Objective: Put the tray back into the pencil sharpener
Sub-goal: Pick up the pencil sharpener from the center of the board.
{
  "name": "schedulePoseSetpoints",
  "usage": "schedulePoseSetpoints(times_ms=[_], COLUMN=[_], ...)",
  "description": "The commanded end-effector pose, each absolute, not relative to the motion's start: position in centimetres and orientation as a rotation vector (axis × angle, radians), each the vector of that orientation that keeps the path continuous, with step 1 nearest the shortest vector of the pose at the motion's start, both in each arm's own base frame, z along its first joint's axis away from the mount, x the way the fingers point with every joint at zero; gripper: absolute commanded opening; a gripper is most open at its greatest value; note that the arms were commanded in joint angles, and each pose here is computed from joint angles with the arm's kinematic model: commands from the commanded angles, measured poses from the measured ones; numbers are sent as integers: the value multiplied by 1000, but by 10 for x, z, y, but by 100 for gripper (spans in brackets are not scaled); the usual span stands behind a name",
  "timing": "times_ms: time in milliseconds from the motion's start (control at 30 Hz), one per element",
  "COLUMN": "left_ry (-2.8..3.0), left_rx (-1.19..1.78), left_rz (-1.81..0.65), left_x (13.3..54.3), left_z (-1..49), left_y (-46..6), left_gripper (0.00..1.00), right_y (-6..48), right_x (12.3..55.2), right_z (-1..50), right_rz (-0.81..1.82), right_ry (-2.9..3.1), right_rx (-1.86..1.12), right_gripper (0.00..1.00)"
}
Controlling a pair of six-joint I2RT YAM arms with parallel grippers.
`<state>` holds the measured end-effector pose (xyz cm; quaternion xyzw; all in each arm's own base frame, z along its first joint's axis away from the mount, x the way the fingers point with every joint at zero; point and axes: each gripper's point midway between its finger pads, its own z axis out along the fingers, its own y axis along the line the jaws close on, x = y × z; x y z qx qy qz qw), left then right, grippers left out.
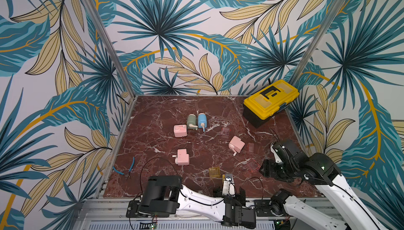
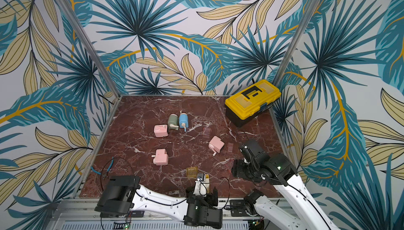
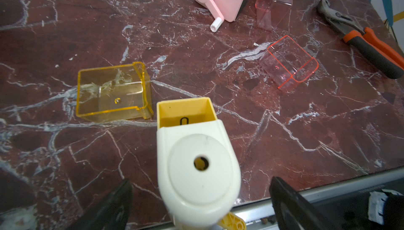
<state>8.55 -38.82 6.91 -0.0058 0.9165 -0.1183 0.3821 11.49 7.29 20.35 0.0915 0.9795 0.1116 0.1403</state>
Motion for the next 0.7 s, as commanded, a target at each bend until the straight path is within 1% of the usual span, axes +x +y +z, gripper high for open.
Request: schedulePoseSetpoints(times_ms=[0,400,467,600,667], left_ry=[2335,2327,2327,2326,2324], left_rx=[14,25,26,21,13], left_rz=[-269,-250,-247,-243,-243], left_x=[91,93,94,94,95], left_z=[69,62,60,59,59], left_y=[-393,-398,-399,-397,-396], left_gripper=[98,89,85,71,66], right_y=[68,72,72,72,72], right_x=[111,115,116,115,115], right_z=[206,209,210,210,210], right_rz=[288,285,288,290,289], right_ry=[2844,2852,2851,2849,2850], right_rx=[241,209,209,207,209], right_gripper=[70,70,70,69,69])
